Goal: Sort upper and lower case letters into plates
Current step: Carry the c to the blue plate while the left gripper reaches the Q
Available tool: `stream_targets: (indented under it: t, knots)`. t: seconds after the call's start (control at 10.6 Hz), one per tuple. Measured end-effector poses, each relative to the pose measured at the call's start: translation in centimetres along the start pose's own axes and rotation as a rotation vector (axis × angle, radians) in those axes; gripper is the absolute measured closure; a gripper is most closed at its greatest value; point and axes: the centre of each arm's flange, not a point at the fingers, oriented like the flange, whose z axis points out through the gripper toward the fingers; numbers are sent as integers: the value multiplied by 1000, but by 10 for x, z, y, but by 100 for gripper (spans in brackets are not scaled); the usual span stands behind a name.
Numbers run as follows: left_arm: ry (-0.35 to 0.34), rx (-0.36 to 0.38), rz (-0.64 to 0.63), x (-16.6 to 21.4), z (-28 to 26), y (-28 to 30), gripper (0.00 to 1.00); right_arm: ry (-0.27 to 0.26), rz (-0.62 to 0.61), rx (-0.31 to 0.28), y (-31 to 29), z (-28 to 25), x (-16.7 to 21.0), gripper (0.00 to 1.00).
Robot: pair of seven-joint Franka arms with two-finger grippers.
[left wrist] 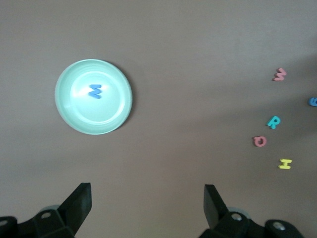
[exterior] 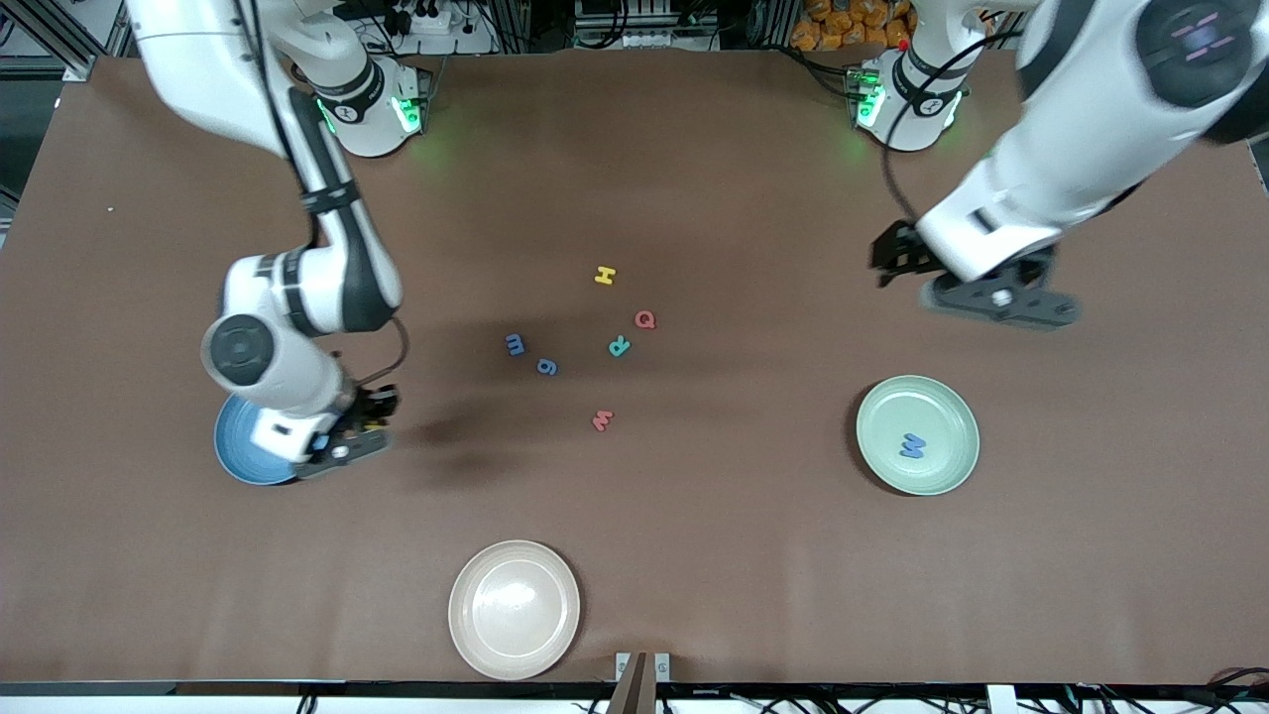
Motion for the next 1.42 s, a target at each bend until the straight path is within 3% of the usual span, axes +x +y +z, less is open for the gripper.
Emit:
stream_targets:
  t: [0.47, 0.66, 1.04, 1.42]
  knots:
    - [-63, -15, -174, 9, 108, 116, 0, -46, 146, 17, 145, 29, -51, 73]
    - [-76, -21, -272, 8, 151, 150, 0, -54, 176, 17, 168, 39, -61, 49]
    - [-50, -60, -466, -11, 238, 195, 0, -52, 130, 22, 142, 40, -49, 0]
    - [-2, -17, -529, -52, 308, 216, 0, -63, 54, 23, 95, 38, -32, 0]
